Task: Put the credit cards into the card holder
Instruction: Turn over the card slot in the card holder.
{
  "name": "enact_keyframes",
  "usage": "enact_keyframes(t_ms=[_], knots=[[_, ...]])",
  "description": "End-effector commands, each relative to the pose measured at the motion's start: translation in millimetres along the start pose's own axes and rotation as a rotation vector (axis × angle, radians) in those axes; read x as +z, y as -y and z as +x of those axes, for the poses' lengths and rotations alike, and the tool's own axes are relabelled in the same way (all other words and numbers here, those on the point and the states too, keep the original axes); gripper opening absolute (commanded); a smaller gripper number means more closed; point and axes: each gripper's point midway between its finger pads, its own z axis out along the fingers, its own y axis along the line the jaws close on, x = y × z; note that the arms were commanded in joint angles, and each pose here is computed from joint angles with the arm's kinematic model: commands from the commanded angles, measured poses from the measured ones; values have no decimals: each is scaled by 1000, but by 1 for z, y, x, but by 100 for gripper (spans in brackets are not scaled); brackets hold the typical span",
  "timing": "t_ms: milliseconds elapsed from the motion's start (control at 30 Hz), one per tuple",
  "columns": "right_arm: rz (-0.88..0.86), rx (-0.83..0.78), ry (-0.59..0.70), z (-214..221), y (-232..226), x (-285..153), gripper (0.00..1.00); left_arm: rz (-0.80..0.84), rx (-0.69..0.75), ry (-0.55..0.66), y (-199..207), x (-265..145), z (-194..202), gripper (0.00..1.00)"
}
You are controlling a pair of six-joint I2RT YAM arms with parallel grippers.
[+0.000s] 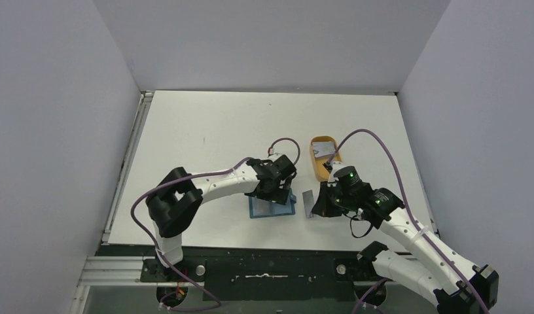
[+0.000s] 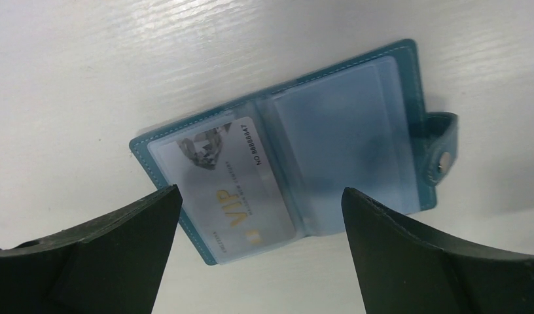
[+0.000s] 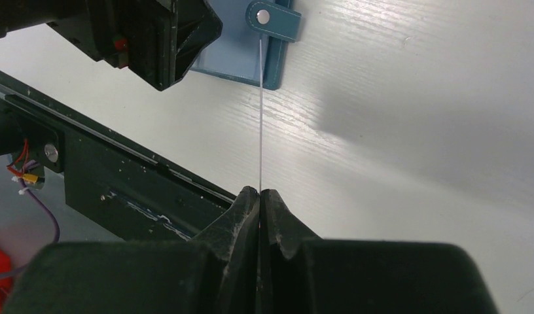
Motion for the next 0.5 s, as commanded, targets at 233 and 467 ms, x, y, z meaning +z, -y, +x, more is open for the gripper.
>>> enact_keyframes(t_ms=[233, 467], knots=[[-39, -3, 16, -4, -8, 2, 0, -68, 18, -21, -9, 18, 6, 89], [-89, -18, -18, -1, -18, 12, 0, -66, 8, -60, -20, 27, 21, 59]])
